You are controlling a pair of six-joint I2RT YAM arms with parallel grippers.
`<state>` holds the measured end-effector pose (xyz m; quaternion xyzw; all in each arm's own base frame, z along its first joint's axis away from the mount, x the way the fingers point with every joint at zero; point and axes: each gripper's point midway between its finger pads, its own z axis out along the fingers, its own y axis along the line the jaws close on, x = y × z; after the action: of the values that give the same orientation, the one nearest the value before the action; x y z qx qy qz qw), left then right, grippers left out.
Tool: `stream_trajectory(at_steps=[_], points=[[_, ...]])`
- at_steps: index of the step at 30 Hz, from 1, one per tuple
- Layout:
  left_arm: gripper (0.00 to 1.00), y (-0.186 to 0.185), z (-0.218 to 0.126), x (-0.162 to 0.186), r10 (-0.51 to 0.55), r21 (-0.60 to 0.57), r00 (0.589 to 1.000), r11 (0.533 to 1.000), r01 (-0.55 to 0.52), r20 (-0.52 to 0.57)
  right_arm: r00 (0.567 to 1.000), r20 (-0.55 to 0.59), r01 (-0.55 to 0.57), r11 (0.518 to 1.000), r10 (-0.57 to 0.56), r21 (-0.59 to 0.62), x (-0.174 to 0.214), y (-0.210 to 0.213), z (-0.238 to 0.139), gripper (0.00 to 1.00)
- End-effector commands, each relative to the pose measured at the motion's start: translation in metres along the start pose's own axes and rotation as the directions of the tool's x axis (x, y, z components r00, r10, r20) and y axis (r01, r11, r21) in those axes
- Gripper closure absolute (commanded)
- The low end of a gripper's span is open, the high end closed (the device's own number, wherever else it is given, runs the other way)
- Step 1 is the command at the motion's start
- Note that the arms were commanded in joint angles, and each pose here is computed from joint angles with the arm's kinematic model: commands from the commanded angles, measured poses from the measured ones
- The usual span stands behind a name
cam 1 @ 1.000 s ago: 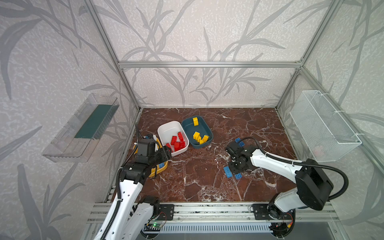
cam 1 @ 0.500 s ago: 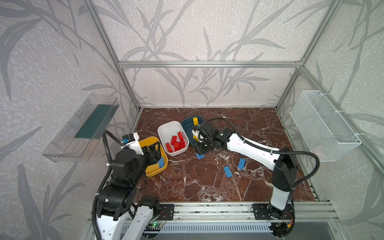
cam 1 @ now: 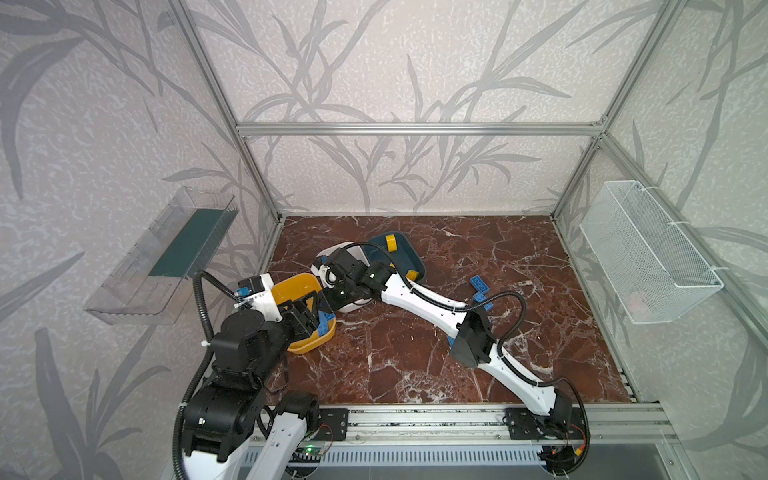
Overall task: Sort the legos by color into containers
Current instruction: 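Carry the blue brick with the right gripper over the yellow tub, then open the right gripper to drop the blue brick into the yellow tub, then reach the left gripper to the blue bricks while right gripper withdraws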
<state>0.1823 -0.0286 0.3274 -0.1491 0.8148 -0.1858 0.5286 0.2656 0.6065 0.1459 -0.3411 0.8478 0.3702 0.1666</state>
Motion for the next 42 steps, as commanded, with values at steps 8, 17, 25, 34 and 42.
stream_trajectory(at_steps=[8,17,25,34,42], points=[[0.31,-0.002,-0.001,0.006,0.005,0.006,0.999,1.000,-0.004,-0.040,0.999,0.019,-0.028,0.999,0.029,-0.041,-0.003,0.010,0.003,0.49],[0.33,-0.006,0.022,0.014,-0.021,0.007,0.992,1.000,0.022,-0.121,0.995,0.094,-0.017,1.000,0.017,-0.001,-0.035,0.008,-0.064,0.36],[0.33,-0.010,0.064,0.050,-0.069,-0.006,0.977,0.998,0.070,-0.201,0.974,0.218,-0.104,0.975,0.061,0.194,-0.030,-0.057,-0.180,0.36],[0.29,-0.060,0.123,0.132,0.070,-0.053,0.933,0.994,-0.095,-0.353,0.891,0.420,-0.326,0.884,0.170,0.335,0.044,-0.145,-0.307,0.33],[0.25,-0.115,0.164,0.216,0.092,-0.070,0.877,0.988,-0.141,-0.472,0.781,0.561,-0.563,0.699,0.275,0.441,0.137,-0.213,-0.381,0.26]])
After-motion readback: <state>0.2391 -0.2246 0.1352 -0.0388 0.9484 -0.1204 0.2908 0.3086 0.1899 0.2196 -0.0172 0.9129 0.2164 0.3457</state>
